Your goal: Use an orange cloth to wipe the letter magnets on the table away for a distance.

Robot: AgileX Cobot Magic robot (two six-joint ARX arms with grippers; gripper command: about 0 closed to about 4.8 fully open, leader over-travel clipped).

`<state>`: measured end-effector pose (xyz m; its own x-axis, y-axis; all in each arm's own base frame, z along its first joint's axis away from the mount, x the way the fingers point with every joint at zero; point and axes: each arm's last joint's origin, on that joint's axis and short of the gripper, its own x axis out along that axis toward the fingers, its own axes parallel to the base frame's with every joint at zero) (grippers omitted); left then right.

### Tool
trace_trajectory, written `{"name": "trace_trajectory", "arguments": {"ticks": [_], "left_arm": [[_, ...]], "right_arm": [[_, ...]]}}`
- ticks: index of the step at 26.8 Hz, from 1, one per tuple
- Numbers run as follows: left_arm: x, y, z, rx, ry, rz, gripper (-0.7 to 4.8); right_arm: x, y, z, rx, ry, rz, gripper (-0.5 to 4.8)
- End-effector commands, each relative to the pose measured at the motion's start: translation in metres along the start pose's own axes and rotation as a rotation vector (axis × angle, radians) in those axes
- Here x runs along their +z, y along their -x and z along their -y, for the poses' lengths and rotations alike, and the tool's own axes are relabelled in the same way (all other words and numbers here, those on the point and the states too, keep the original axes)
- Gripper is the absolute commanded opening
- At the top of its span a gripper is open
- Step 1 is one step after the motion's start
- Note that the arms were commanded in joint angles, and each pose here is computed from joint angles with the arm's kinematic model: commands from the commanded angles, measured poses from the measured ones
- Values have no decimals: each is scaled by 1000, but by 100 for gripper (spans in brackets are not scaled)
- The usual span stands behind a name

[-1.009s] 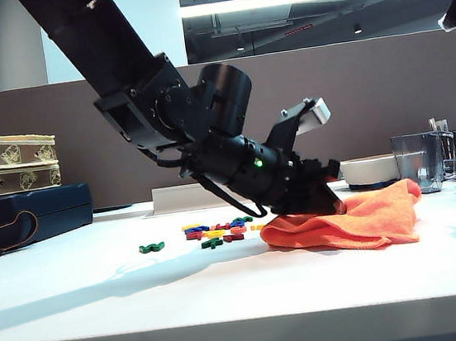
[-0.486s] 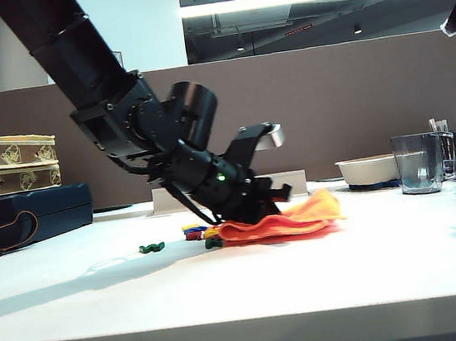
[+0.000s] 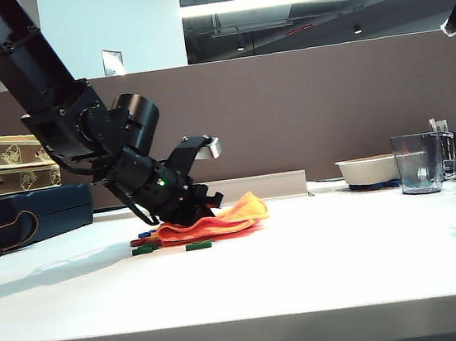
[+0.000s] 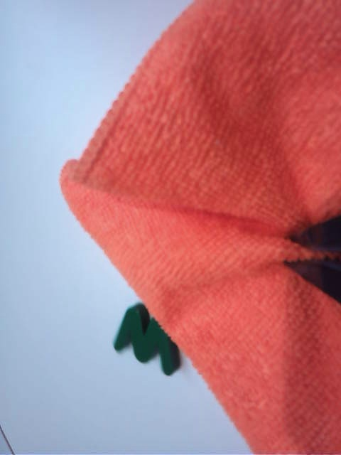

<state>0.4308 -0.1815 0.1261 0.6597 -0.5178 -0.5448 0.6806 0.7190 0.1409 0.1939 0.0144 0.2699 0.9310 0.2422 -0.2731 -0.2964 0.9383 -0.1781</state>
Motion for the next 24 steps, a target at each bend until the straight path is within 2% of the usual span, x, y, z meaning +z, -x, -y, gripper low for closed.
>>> {"name": "trace_trajectory", "arguments": {"ticks": [1, 8, 13, 17, 24], "left_arm": [[-17, 1, -6, 48, 24, -124, -6], [-18, 5, -17, 143, -7, -142, -6], [-21, 10, -33, 199, 7, -136, -6], [-30, 19, -56, 240, 47, -152, -6], [-52, 52, -110, 343, 138, -201, -6]], "right_arm": [[3, 1, 0, -6, 3, 16, 247], [3, 1, 1, -6, 3, 15, 247], [3, 0, 1, -6, 3, 15, 247], [2, 0, 0, -5, 3, 14, 247], [2, 0, 1, -8, 3, 13, 247]]}}
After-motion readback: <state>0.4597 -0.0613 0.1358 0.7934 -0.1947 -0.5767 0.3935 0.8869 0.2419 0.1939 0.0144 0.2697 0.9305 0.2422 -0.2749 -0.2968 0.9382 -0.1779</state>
